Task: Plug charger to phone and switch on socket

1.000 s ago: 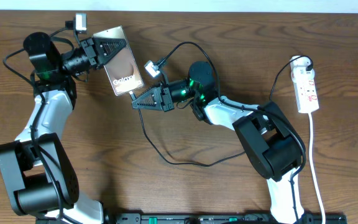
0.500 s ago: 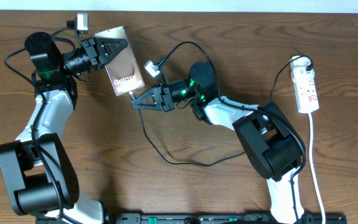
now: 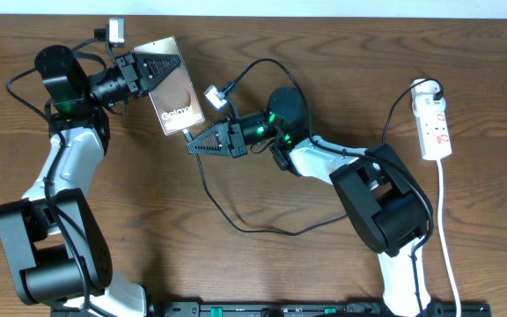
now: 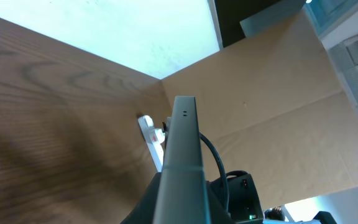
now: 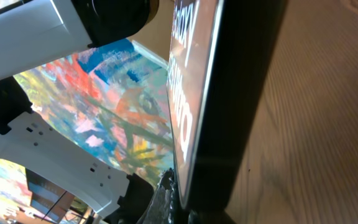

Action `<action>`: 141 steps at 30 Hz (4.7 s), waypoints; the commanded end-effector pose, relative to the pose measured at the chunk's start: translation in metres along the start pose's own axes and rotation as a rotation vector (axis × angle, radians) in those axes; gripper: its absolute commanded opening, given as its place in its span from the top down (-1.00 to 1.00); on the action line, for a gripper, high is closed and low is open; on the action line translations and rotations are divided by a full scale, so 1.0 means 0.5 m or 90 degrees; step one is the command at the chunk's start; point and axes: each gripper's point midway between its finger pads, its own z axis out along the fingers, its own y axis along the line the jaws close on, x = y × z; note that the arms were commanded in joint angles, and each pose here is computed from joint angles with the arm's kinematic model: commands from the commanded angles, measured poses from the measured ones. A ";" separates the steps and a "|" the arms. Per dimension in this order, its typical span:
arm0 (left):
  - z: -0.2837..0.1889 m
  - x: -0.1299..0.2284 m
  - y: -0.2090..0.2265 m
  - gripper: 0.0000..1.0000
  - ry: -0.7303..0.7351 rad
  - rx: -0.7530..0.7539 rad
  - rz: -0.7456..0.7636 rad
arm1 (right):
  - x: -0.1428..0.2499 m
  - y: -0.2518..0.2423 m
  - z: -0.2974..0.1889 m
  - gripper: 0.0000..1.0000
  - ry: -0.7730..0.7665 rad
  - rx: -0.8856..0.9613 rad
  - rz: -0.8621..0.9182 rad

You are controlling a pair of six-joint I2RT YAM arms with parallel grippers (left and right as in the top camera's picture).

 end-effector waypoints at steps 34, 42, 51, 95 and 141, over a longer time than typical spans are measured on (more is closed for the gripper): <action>0.003 -0.023 -0.020 0.85 -0.028 -0.008 0.030 | -0.059 -0.018 -0.024 0.98 -0.090 0.040 0.038; 0.012 -0.016 -0.024 0.85 -0.020 -0.003 0.030 | -0.065 -0.020 -0.025 0.98 -0.104 0.044 0.049; 0.032 -0.003 -0.031 0.85 -0.005 0.005 0.031 | -0.072 -0.022 -0.026 0.98 -0.114 0.048 0.050; -0.088 -0.043 0.008 0.85 -0.048 -0.026 -0.009 | -0.025 -0.148 -0.075 -0.99 -0.106 0.181 0.117; -0.095 0.317 0.408 0.85 0.106 -0.344 -0.284 | -0.032 0.049 -0.475 -0.99 -0.230 0.906 0.102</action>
